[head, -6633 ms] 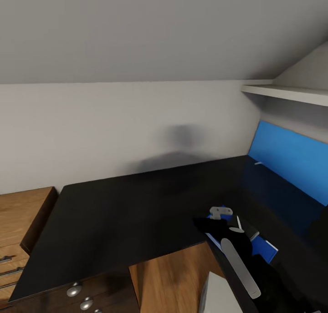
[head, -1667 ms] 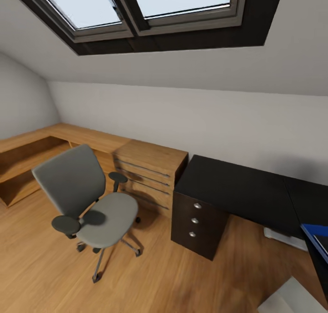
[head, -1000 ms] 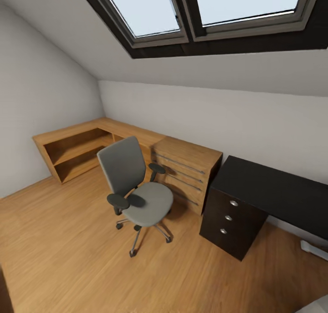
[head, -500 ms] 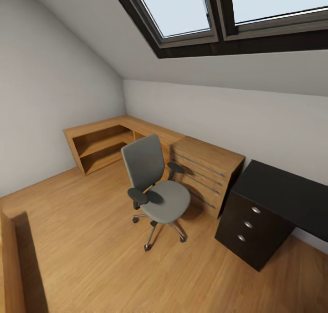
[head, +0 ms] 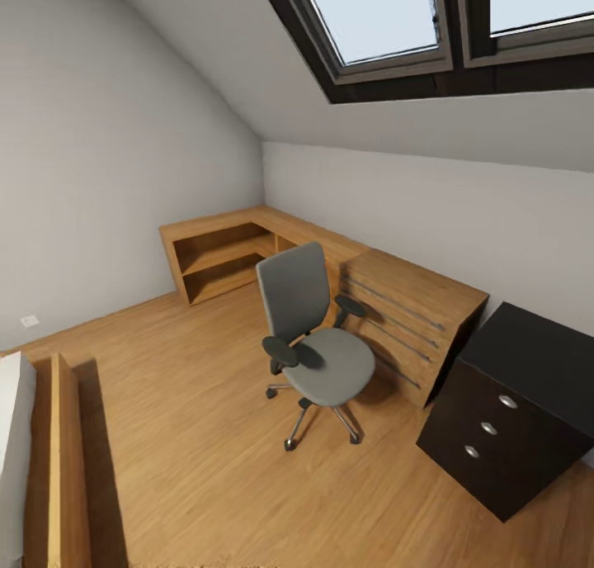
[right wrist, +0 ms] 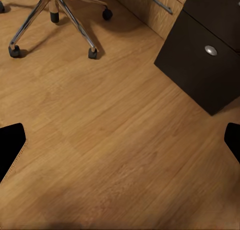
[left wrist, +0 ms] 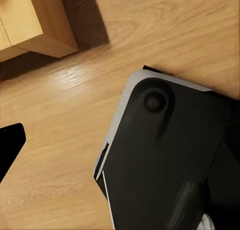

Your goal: In the bedroom, organize the workspace by keeping the computer under the desk, ensuring the monitor is on the desk, placing the keyboard on the desk next to the monitor, placing the mouse on the desk next to the keyboard, moving the folder from the swivel chair onto the desk next to the mouse, stacking the notebook on top of the folder with the pen on top of the notebook, and positioning the swivel chair next to the desk.

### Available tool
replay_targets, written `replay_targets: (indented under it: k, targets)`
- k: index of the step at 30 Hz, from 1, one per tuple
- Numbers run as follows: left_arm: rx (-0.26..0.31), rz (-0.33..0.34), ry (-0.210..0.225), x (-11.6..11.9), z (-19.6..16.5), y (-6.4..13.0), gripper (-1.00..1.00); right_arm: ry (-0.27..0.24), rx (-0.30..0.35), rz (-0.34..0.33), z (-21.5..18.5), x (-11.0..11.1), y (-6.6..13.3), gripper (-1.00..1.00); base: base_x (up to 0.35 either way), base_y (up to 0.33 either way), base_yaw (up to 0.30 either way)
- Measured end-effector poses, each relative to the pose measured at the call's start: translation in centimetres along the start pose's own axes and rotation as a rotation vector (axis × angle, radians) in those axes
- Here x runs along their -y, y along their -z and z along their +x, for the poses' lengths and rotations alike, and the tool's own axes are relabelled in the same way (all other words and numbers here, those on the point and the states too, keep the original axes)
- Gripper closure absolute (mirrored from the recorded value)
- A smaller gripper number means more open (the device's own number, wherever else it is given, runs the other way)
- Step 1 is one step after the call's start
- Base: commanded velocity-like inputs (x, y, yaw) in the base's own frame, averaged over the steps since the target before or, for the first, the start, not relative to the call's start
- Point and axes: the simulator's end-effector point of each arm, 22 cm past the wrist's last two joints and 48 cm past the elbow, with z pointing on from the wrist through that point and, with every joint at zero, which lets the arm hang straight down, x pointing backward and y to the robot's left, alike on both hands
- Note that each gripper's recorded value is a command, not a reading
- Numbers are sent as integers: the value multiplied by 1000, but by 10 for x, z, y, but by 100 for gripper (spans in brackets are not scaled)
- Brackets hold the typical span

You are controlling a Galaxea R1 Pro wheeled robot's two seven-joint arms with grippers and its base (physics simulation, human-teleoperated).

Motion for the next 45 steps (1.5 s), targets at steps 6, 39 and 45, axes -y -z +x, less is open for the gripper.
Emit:
replay_targets:
  k: [6, 39, 45]
  targets:
    - [34, 7, -3, 6, -4, 1, -100, -4, 8, 2, -1, 1, 1, -100, 0, 0, 279]
    - [258, 116, 64, 85, -111, -3, -100, -63, 183, 15, -94, 3, -72, -100, 0, 0, 272]
    - [266, 97, 42, 73, -108, -5, -100, -32, 160, 31, -83, 16, -71, -100, 0, 0, 258]
